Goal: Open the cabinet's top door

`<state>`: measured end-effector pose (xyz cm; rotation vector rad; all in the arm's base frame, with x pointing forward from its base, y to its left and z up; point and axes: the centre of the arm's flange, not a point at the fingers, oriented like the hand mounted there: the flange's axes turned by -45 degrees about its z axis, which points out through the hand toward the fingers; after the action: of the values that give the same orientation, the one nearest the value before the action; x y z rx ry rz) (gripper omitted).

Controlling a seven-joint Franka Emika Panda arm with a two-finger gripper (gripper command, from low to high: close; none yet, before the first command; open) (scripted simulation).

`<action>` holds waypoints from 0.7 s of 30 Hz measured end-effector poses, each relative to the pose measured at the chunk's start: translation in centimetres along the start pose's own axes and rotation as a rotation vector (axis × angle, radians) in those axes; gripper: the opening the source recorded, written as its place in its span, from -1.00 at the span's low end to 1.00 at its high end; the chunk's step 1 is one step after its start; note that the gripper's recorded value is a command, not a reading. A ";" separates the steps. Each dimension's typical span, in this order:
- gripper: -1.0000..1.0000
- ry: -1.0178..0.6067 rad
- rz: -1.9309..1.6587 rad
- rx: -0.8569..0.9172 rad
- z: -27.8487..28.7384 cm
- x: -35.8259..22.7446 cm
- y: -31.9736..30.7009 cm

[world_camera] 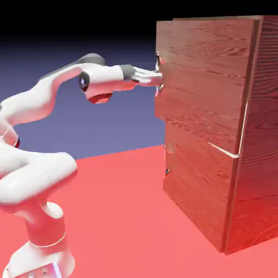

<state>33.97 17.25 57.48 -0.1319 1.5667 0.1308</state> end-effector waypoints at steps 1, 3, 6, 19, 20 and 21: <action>-1.00 0.000 0.000 -0.021 -0.8 0.0 -0.3; -1.00 0.000 -0.001 -0.062 -2.4 0.0 -1.0; -1.00 0.001 -0.001 -0.123 -4.5 0.0 -2.1; -1.00 0.000 0.001 -0.431 -14.3 0.0 -9.6; -1.00 0.000 0.000 -0.449 -14.8 0.0 -10.1; -1.00 0.000 0.001 -0.468 -15.3 0.0 -10.6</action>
<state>20.69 4.22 57.48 -0.4973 1.5133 0.4971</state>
